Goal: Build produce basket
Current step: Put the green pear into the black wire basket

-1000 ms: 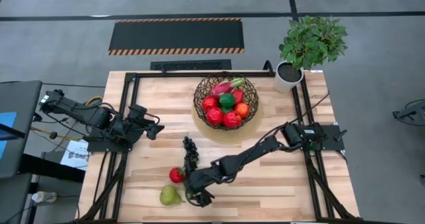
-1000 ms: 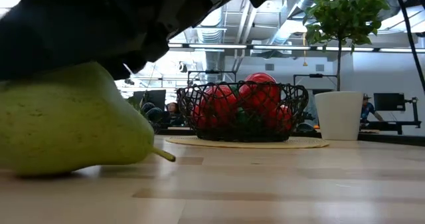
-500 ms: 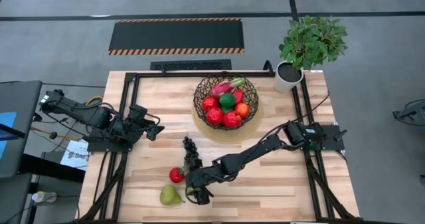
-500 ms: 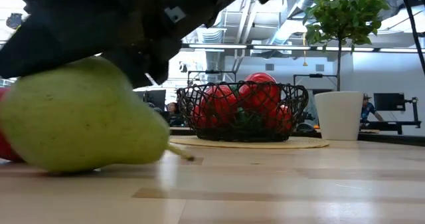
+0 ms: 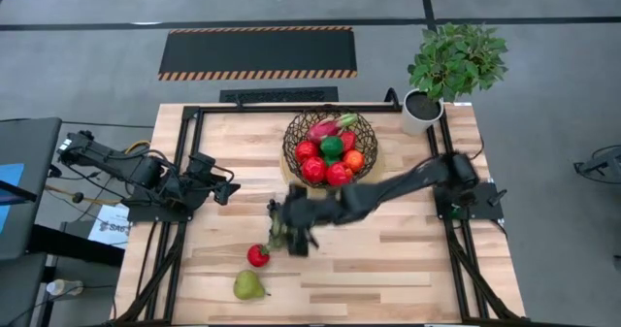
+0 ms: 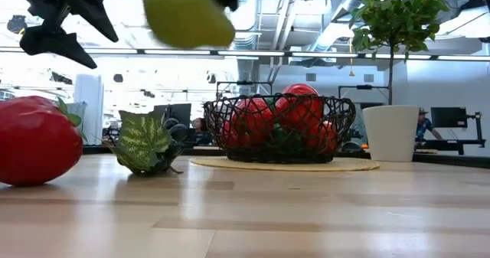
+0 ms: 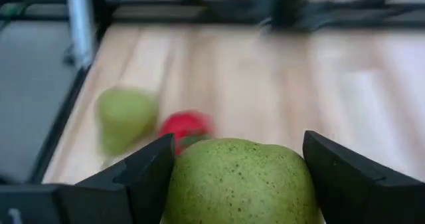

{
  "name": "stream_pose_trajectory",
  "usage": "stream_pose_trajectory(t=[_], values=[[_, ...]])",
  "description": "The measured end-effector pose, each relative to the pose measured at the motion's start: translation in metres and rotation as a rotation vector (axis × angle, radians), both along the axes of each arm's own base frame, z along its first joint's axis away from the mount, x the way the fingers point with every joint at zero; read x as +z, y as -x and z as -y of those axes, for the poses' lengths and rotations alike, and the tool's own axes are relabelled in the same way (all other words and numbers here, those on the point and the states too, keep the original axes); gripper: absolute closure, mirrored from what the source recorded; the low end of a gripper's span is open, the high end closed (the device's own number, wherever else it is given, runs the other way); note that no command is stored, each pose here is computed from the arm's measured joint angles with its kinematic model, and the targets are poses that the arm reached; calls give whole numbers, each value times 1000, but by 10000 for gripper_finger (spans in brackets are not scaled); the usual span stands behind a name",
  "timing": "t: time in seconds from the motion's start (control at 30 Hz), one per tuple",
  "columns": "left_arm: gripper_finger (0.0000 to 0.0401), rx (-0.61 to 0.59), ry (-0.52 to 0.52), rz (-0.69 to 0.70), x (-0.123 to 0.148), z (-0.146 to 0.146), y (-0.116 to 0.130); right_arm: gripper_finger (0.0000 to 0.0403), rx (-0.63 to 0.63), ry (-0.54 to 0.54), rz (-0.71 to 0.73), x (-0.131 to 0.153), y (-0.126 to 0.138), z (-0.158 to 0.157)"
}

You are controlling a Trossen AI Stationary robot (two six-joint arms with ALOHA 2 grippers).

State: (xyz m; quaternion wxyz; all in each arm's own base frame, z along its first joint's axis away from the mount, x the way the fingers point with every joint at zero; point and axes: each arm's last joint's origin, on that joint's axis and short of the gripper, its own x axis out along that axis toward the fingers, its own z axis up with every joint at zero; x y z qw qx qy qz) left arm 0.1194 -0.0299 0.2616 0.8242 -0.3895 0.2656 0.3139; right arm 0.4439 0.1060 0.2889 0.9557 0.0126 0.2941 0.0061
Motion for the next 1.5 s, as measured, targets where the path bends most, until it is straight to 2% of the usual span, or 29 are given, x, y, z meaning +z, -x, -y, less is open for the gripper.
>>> stream_pose_trajectory(t=[0.1,0.2,0.33,0.47,0.57,0.67,0.77,0.87,0.97,1.13,1.33,1.5], values=[[77,-1,1,0,0,0,0,93,-149,54,45,31,11,40],[77,-3,-7,-2,0,0,0,93,-290,84,31,49,24,81],[77,-21,-31,-10,0,0,0,93,-482,59,-15,69,52,123],[77,-21,-56,-12,0,-1,0,93,-718,29,-99,79,84,151],[77,-23,-70,-14,0,-1,0,92,-916,43,-144,79,103,159],[77,-30,-77,-15,0,-1,0,92,-1058,57,-172,70,110,158],[77,-29,-79,-15,0,-1,0,92,-1151,42,-224,48,114,158],[77,-40,-90,-20,0,-1,0,92,-1260,14,-272,13,122,162],[77,-43,-93,-21,0,-1,0,92,-1321,-11,-286,-12,131,166],[77,-17,-99,-10,1,-2,0,91,-1346,-20,-279,-38,136,173],[77,24,-78,10,1,-2,0,87,-1332,-65,-154,-39,125,188],[77,46,-58,22,1,-2,0,78,-1385,-113,-113,-38,126,198]])
